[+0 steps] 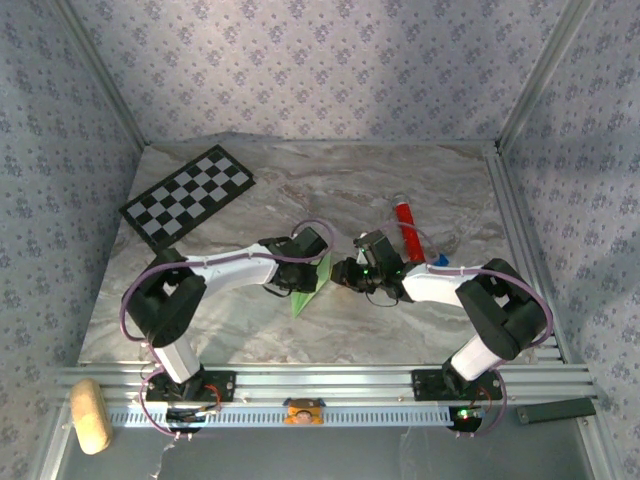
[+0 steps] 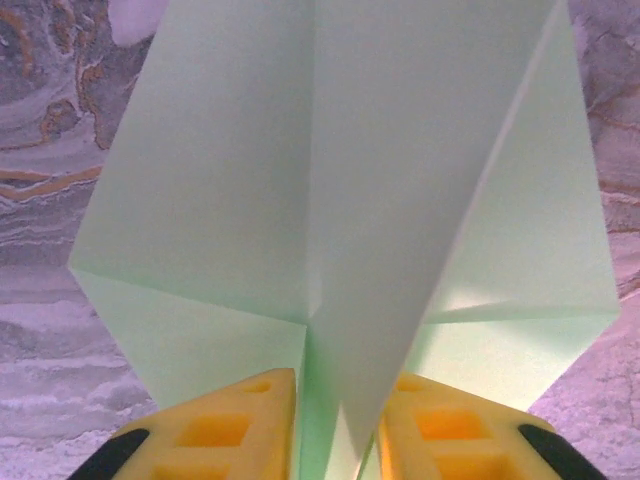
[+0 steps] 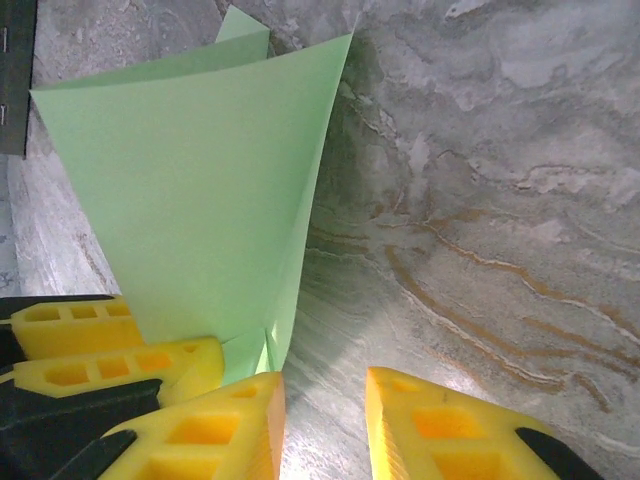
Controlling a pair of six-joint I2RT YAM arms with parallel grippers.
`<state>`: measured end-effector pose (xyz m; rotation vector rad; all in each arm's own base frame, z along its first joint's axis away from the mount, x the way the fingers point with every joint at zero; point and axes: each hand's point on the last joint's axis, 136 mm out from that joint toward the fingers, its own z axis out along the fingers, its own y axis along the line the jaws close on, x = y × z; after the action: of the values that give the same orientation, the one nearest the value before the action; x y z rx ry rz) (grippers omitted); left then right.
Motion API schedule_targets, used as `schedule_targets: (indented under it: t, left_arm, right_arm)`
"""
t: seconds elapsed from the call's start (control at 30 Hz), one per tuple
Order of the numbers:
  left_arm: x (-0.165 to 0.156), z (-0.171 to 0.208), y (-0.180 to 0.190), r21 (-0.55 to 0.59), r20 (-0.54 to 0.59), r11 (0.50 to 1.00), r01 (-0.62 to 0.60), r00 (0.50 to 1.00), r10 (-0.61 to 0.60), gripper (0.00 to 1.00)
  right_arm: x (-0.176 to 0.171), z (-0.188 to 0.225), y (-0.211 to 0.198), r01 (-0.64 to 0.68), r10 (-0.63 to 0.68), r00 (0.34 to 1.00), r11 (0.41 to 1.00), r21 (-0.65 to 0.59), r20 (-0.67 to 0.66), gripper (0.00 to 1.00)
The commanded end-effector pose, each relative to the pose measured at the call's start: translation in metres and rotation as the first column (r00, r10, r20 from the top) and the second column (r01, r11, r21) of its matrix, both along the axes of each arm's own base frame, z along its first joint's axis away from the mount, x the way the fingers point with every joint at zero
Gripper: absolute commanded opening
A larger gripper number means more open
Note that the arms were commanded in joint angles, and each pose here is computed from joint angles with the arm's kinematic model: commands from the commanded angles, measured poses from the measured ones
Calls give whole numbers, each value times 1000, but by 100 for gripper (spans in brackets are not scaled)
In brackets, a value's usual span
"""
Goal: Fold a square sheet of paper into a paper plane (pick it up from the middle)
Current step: Move the paper plane to the center of the table.
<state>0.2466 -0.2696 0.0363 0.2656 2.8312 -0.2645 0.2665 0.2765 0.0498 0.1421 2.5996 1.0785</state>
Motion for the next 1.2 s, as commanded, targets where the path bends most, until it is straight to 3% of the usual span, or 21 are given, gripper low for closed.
schedule_targets:
  t: [0.0,0.2,0.6,0.93,1.17]
  left_arm:
    - [-4,0,-1,-6,1,1000,19,1000,-19,21]
    - [-5,-3,-2,-6,-4,1000,28,1000,-28,14]
    - [-7,-12,-2,10,-25,999,33,999,-33,21]
    - [-6,-20,-3,25,-35,999,28,999,-27,22]
    - [4,-25,1,95,-21,994,-49,998,51,21]
  right_arm:
    - [4,9,9,-2,2,1000,999,42,4,30]
    - [3,10,18,-3,4,1000,996,85,-5,33]
    - [2,3,23,0,2,1000,997,83,-21,34]
    - [1,0,18,6,-5,1000,998,60,-25,34]
    - [4,3,0,54,-54,998,998,25,-11,35]
